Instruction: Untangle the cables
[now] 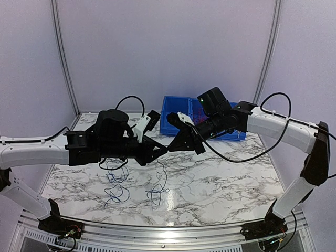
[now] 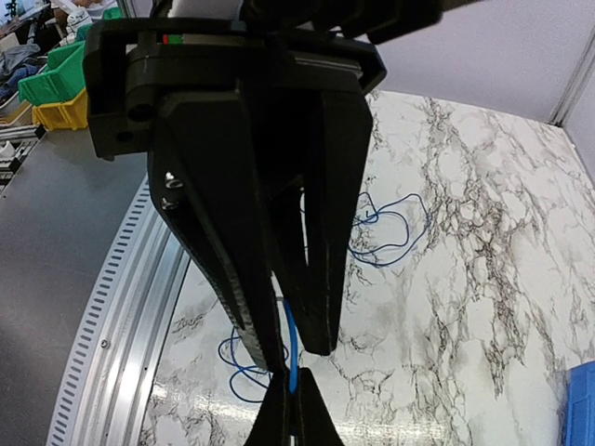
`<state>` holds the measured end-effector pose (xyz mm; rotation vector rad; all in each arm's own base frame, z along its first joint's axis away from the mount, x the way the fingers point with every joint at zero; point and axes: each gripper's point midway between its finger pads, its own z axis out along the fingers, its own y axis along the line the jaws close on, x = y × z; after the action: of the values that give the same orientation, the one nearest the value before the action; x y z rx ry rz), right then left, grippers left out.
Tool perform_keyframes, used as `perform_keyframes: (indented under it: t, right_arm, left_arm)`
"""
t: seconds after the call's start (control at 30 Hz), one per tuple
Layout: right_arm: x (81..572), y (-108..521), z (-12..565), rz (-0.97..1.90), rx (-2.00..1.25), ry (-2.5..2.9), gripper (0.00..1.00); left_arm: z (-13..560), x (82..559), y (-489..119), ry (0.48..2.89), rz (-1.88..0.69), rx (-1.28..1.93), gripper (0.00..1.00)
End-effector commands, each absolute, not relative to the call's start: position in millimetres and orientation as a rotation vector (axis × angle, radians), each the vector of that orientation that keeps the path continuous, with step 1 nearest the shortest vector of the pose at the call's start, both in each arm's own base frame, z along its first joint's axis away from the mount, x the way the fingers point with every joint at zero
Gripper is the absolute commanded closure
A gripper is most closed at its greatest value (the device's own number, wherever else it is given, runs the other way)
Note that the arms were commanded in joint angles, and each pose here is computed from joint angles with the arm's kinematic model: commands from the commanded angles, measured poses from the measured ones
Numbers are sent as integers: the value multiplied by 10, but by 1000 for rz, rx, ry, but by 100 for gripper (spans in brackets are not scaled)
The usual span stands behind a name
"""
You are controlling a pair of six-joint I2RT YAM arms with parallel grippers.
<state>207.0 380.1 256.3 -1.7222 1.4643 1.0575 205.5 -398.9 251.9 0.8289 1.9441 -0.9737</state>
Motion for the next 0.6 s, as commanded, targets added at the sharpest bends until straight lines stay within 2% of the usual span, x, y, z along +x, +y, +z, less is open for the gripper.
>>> perform_keyframes:
  t: [0.0, 0.2, 0.4, 0.57]
  right_arm:
    - [2069, 3816, 2881, 1032, -1679, 1382, 100]
    - [2060, 3753, 2959, 1011, -1645, 1374, 100]
    - [2113, 3632, 2784, 954, -1640, 1414, 100]
    - [2172, 3520, 2701, 947, -1604, 1423, 100]
  left_arm:
    - [2383, 2109, -4030, 1923, -944, 829, 76]
    - [1884, 2135, -4141, 1961, -892, 888, 62]
    - [1452, 2013, -4101, 2008, -774, 907, 55]
    - [1135, 2007, -3996, 2088, -741, 815, 53]
